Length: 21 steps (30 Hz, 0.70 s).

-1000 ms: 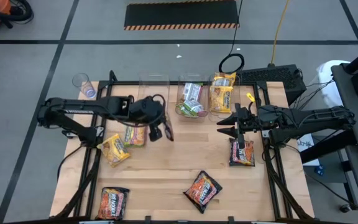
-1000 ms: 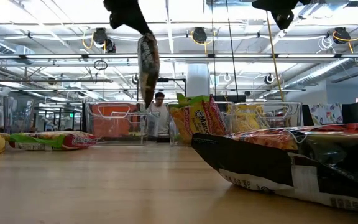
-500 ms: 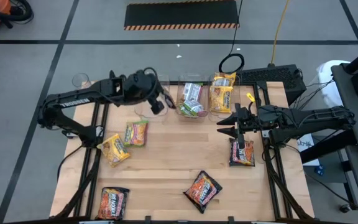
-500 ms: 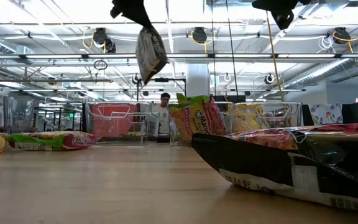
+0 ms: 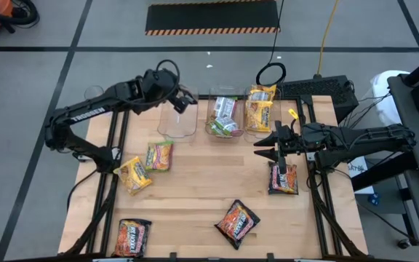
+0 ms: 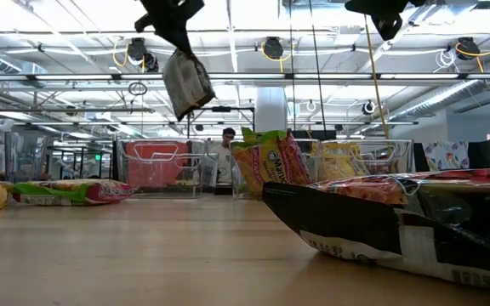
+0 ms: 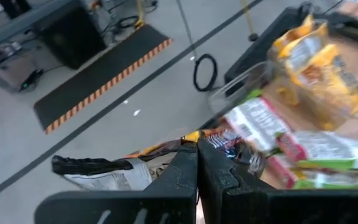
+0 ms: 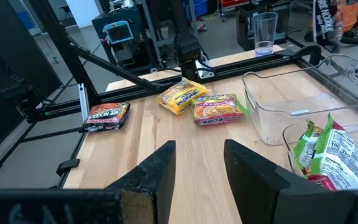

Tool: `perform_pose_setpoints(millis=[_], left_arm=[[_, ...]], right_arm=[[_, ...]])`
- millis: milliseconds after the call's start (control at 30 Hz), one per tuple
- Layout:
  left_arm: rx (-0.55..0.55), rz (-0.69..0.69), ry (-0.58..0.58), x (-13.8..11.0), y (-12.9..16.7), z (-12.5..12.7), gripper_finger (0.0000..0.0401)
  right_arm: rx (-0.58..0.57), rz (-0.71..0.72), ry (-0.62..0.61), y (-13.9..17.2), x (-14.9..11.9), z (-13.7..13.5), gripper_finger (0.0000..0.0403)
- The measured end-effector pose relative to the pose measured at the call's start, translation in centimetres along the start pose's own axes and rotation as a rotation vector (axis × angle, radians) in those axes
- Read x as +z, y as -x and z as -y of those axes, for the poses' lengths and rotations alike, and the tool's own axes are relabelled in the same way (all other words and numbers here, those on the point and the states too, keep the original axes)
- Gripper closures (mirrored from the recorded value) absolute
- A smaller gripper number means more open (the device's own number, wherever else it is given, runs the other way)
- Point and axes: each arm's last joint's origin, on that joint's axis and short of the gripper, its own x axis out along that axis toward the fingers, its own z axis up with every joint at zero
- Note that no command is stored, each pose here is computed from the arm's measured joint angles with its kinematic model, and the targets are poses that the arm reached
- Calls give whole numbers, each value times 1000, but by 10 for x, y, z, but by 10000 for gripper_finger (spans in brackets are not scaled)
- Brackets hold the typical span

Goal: Sort Maruchan noodles
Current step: Put the black noodle pack into the left transparent bin

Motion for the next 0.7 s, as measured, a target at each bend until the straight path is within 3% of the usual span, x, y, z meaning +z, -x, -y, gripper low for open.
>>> perform_pose_setpoints(millis=[200, 700], left_arm=[[51, -99, -17, -13, -22, -5, 401], [9, -315, -46, -36, -102, 8, 401]], right_arm=[[0, 0, 0, 0, 0, 0, 273], [0, 0, 0, 0, 0, 0, 273]])
